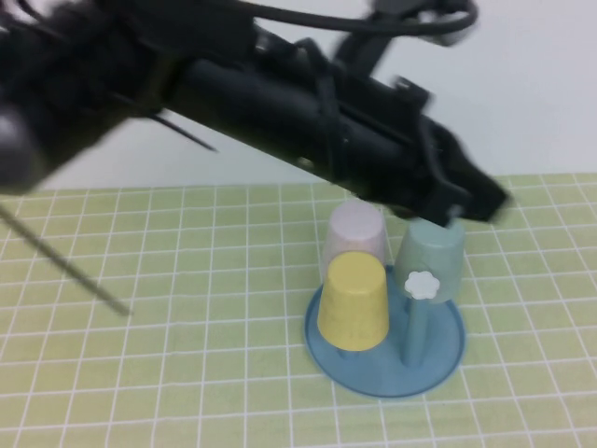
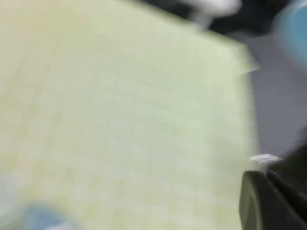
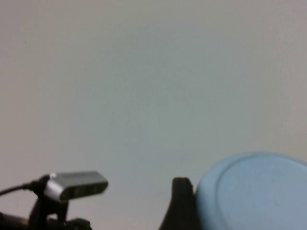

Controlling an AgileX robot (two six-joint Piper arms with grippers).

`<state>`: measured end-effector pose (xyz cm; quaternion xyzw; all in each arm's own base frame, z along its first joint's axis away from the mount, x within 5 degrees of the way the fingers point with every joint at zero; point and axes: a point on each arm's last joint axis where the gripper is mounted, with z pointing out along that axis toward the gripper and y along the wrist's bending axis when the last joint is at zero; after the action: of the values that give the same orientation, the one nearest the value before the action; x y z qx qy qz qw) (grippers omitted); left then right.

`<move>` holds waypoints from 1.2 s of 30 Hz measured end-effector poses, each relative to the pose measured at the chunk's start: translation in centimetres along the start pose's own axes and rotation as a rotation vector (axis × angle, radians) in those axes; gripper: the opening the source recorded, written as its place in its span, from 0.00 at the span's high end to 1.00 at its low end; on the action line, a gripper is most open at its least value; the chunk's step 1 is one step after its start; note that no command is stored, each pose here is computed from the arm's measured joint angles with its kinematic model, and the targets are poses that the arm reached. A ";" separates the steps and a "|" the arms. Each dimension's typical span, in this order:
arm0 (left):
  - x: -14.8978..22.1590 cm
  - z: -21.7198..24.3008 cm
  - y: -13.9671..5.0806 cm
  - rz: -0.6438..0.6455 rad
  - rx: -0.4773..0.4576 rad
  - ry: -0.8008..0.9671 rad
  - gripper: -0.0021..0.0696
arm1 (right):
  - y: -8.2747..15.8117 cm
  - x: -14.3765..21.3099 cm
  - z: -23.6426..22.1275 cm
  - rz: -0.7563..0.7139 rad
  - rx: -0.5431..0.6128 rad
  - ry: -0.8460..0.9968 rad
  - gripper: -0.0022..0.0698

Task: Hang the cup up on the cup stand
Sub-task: Place the cup on the cup holder

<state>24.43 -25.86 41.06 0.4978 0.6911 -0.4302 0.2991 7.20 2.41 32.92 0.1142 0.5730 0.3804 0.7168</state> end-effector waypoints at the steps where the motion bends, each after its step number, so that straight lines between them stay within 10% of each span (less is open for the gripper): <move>1: 0.1 -0.5 0.1 0.015 -0.062 0.022 0.97 | 0.2 0.0 0.3 -0.054 -0.002 0.028 0.20; 12: 1.9 -6.6 -2.0 0.016 -0.478 0.132 0.97 | 1.2 1.6 6.6 -0.322 -0.189 0.497 0.20; 36: 10.8 -11.5 -7.6 0.011 -0.660 -0.003 0.97 | -4.2 10.0 17.5 -0.471 -0.355 0.866 0.20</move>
<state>13.90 -11.95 39.38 0.3771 0.7902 -0.1819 0.4475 25.37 11.01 28.59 -0.3087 0.7537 0.3125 0.4888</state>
